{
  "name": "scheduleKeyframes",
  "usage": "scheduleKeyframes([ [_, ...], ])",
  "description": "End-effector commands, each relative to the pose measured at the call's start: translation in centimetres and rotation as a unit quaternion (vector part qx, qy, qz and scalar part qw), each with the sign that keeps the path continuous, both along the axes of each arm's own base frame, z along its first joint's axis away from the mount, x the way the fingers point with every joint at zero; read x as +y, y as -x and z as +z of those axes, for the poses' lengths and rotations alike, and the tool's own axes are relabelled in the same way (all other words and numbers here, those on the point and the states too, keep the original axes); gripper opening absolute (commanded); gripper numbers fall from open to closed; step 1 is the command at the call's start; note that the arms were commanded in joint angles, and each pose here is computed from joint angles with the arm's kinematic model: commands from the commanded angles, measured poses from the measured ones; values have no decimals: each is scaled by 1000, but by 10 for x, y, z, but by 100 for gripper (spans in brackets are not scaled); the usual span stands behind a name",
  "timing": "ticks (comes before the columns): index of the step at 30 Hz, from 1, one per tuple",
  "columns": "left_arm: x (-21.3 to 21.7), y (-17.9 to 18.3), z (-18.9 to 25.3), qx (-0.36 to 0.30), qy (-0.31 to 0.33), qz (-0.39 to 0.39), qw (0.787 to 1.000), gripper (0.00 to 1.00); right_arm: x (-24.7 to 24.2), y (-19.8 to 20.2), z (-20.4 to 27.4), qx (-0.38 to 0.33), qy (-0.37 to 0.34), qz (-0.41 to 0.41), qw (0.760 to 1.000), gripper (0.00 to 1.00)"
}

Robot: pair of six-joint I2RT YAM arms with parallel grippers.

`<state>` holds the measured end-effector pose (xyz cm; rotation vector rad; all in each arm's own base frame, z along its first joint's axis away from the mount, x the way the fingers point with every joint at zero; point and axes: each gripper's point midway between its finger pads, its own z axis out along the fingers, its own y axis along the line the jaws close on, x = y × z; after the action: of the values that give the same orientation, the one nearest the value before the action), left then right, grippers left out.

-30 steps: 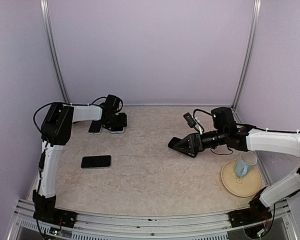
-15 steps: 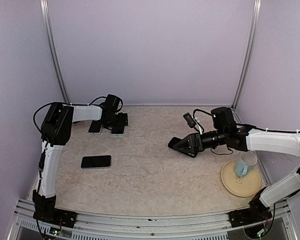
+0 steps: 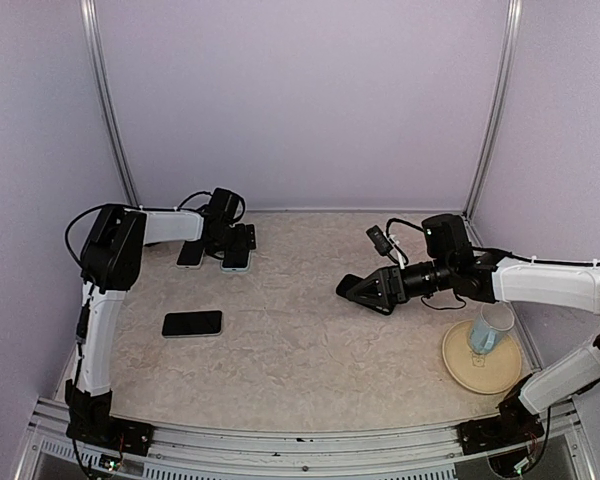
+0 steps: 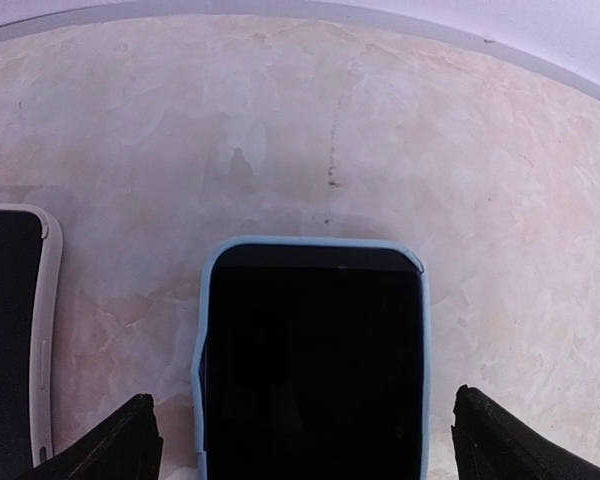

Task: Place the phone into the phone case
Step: Place the phone with the phone case at the corner of the board, then move the phone to the center of the board.

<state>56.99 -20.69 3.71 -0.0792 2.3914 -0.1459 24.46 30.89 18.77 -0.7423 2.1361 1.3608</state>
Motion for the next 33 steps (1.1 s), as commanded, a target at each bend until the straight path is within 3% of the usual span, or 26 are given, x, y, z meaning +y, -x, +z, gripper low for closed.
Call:
scheduleKeyframes([
  [1,-2,-4,50,-53,3,3,999,99,-1,-5,8,-8,-5,-2,1000,74],
  [14,-18,37,111,-106,-2,-39,994,99,-5,-5,3,-15,7,-11,1000,85],
  [27,-14,137,129,-127,-16,-71,989,99,2,-6,-20,-62,25,6,998,90],
  [33,-29,195,139,-140,-50,-162,976,99,12,-3,-27,-61,28,17,998,90],
])
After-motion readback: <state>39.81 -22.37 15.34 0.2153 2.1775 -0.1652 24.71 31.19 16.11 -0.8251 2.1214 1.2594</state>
